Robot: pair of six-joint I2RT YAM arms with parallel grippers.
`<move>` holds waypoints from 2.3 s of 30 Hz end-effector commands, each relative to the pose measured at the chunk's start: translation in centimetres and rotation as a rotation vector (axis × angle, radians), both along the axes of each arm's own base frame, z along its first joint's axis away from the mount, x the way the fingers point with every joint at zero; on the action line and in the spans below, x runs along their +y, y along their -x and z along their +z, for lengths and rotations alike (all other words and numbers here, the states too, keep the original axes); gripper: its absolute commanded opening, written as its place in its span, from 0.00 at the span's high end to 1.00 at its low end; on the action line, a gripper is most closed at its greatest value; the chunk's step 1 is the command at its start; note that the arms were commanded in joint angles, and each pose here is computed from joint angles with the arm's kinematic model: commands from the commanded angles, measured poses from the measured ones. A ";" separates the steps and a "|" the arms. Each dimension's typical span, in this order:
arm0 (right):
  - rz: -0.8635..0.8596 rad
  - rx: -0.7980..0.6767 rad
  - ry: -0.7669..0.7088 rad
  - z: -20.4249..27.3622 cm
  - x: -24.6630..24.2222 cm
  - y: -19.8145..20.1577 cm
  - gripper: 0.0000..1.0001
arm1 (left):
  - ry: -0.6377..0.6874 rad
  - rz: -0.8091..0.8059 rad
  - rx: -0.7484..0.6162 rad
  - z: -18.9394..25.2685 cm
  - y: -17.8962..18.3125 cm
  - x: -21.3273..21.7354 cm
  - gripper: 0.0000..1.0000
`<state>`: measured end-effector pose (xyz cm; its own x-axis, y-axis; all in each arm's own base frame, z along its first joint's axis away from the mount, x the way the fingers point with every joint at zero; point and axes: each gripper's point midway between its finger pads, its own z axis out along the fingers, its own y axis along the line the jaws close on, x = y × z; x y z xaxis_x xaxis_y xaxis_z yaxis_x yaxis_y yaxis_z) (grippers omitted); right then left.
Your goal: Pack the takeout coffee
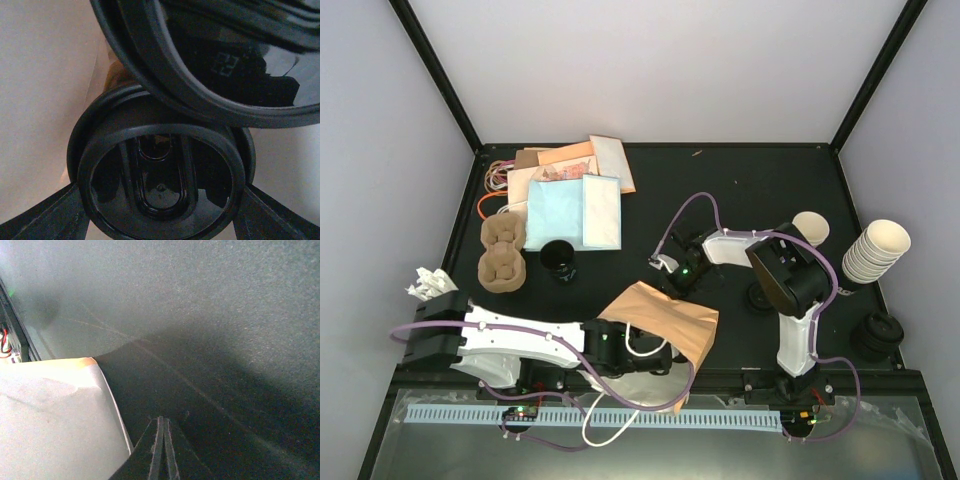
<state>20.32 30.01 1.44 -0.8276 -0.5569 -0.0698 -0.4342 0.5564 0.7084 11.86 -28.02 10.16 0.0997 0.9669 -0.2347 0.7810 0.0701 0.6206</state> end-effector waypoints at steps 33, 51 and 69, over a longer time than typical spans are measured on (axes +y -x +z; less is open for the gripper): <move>-0.533 -0.526 0.293 10.7 -10.5 -12.2 0.35 | -0.068 0.036 0.201 1.9 -1.3 -0.8 0.42; -0.835 -0.899 0.347 21.8 -18.4 -10.7 0.25 | -0.072 0.115 0.357 5.6 -7.3 -3.0 0.17; -0.849 -0.925 0.306 23.4 -18.9 -9.4 0.17 | 0.060 0.134 0.347 12.0 -7.8 -5.1 0.01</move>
